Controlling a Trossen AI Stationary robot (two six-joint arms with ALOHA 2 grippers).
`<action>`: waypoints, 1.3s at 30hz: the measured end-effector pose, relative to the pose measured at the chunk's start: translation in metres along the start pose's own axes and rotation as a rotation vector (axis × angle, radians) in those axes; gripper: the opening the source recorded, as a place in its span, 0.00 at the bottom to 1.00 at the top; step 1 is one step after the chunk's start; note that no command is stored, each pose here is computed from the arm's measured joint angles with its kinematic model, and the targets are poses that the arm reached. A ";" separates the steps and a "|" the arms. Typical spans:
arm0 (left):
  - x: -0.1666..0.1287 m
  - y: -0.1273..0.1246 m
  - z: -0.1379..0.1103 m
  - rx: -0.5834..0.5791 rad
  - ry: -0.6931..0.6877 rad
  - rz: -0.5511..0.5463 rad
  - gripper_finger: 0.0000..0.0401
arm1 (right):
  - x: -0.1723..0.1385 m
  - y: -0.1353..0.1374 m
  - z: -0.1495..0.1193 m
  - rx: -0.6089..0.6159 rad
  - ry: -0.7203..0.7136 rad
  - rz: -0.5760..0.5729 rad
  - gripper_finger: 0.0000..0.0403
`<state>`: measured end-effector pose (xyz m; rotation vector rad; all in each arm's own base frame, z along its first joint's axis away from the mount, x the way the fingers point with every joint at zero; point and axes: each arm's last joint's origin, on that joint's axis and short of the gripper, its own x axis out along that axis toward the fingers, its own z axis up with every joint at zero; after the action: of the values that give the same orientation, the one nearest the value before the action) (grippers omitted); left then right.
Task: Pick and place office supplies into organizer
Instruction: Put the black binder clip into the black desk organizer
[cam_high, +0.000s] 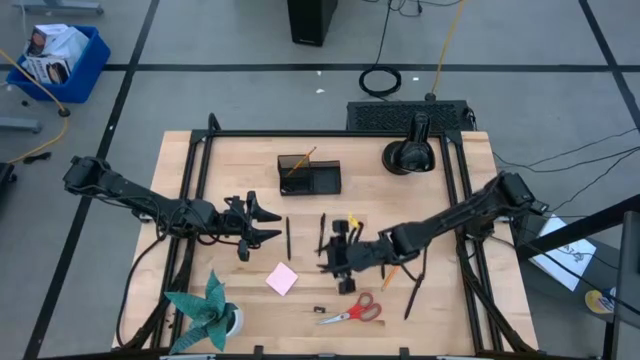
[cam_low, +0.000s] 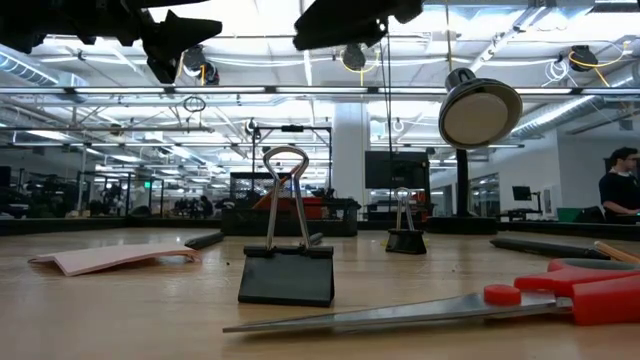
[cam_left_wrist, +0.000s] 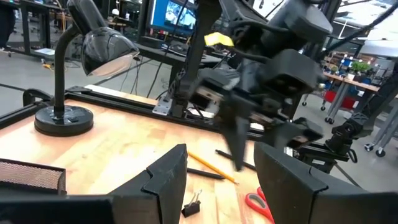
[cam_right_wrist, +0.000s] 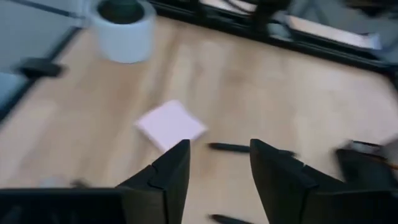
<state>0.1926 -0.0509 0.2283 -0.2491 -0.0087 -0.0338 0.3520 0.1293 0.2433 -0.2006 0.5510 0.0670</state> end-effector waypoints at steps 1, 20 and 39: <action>0.000 0.000 0.000 0.000 0.000 0.000 0.48 | -0.001 0.005 0.000 0.008 -0.002 0.028 0.40; 0.000 0.000 0.000 0.002 0.003 0.001 0.48 | -0.011 0.059 -0.067 0.267 -0.160 0.121 0.45; 0.000 0.001 -0.002 0.010 0.017 0.031 0.48 | 0.010 0.099 -0.105 0.295 -0.144 0.042 0.44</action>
<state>0.1926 -0.0501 0.2259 -0.2388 0.0119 -0.0050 0.2954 0.2043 0.1332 0.1034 0.4151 0.0398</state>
